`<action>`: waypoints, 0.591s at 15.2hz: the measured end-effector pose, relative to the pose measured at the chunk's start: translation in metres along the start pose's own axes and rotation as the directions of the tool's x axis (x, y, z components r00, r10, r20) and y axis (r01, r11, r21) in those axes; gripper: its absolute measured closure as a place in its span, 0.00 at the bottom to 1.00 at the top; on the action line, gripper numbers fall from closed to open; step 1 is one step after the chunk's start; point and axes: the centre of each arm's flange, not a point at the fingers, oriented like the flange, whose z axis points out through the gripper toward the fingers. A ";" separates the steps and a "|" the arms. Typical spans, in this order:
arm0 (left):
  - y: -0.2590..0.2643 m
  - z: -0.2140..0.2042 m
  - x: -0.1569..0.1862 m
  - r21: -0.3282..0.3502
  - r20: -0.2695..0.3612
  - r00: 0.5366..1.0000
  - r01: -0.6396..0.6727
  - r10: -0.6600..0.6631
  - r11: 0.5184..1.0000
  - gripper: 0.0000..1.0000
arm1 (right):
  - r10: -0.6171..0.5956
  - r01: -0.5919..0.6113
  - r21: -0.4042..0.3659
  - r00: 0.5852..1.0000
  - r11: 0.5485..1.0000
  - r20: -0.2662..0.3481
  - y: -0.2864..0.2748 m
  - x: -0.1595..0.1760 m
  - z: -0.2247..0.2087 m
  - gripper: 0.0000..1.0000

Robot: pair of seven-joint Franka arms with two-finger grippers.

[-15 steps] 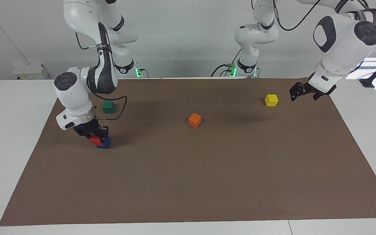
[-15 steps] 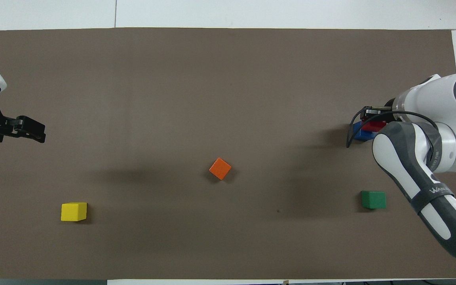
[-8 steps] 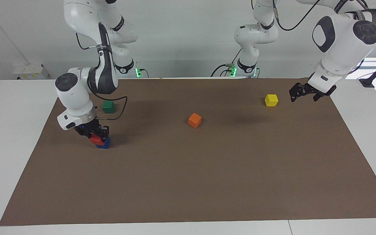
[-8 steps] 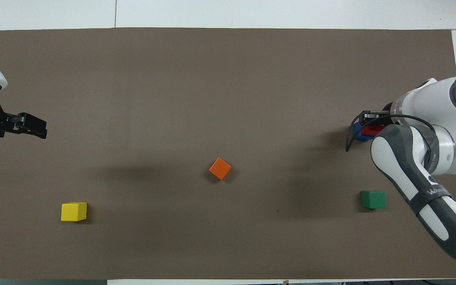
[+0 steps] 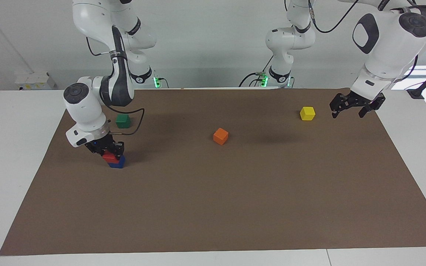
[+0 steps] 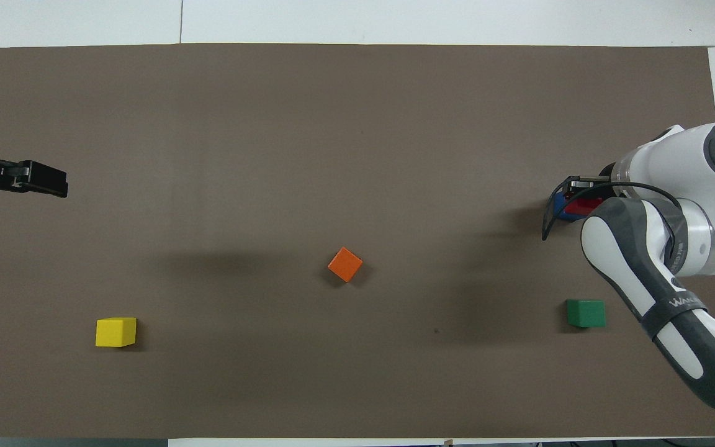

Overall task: Transfer red block to right arm and stack on blue block
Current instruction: 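Lower the red cube onto the blue cube with the right gripper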

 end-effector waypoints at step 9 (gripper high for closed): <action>0.023 -0.012 0.003 0.001 -0.024 0.999 -0.042 0.042 0.999 0.00 | 0.008 -0.008 -0.001 1.000 1.000 0.001 0.005 0.000 0.000 0.43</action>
